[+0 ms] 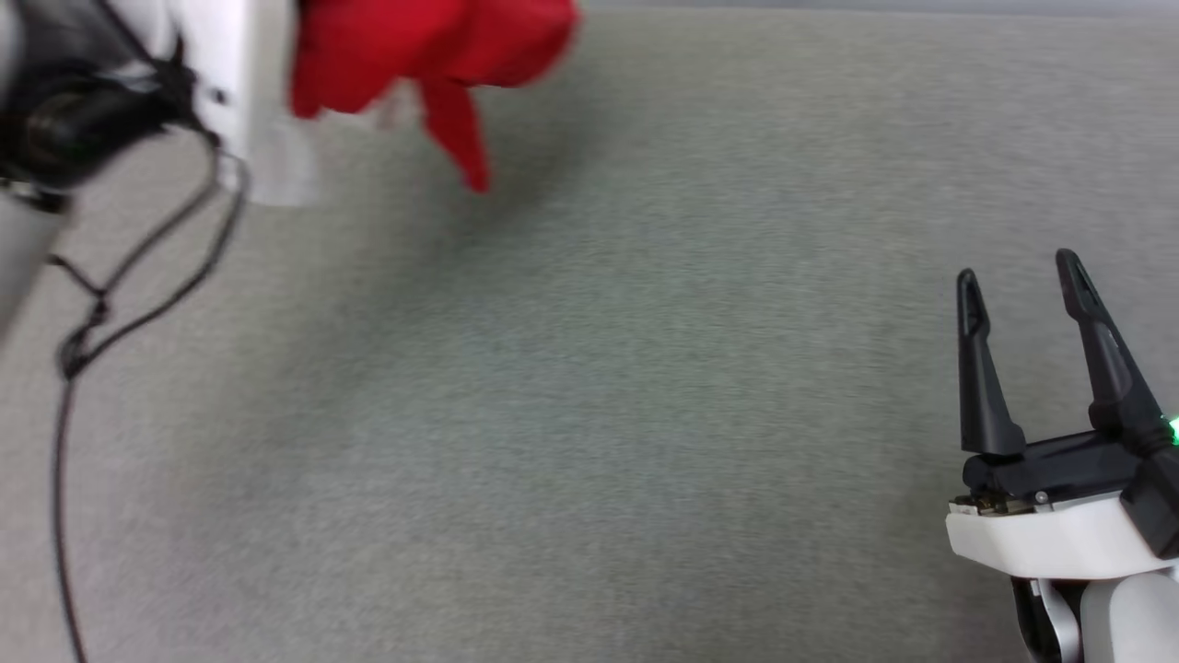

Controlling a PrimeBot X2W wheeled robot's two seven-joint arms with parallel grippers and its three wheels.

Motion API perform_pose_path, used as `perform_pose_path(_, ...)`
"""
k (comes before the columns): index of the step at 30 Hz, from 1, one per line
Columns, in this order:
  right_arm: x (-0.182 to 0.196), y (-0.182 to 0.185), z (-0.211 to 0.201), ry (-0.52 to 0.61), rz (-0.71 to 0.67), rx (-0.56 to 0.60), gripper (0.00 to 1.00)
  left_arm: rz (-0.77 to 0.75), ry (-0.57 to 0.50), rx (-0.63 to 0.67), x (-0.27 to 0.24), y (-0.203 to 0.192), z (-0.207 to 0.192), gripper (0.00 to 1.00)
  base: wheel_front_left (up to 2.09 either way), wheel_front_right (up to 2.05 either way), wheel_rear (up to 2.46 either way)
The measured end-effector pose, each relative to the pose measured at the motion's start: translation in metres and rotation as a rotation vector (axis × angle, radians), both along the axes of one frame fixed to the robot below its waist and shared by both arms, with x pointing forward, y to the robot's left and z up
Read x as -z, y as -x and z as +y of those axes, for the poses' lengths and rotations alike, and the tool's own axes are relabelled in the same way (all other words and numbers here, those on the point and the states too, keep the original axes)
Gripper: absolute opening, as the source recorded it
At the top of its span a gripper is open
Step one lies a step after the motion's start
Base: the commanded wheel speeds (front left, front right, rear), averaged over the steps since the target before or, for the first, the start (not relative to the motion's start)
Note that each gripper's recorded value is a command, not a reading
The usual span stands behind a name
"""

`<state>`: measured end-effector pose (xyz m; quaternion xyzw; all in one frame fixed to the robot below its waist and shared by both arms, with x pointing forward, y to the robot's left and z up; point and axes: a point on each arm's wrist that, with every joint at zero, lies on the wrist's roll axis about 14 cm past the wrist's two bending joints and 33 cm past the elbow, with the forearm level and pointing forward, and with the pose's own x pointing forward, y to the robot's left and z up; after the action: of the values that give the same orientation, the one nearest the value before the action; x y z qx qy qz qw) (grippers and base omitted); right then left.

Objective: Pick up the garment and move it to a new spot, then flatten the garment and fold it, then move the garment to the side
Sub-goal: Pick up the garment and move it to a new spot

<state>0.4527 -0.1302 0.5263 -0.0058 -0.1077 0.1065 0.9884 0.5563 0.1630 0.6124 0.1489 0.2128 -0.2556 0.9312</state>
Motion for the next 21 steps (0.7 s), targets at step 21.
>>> perform_pose_path(21, -0.003, 0.036, -0.077, 0.02, 0.032, 0.217, 1.0, 0.396, 0.065, 0.594, 0.182, 0.13, -0.218, 0.0, 0.0, 0.0, 0.0)
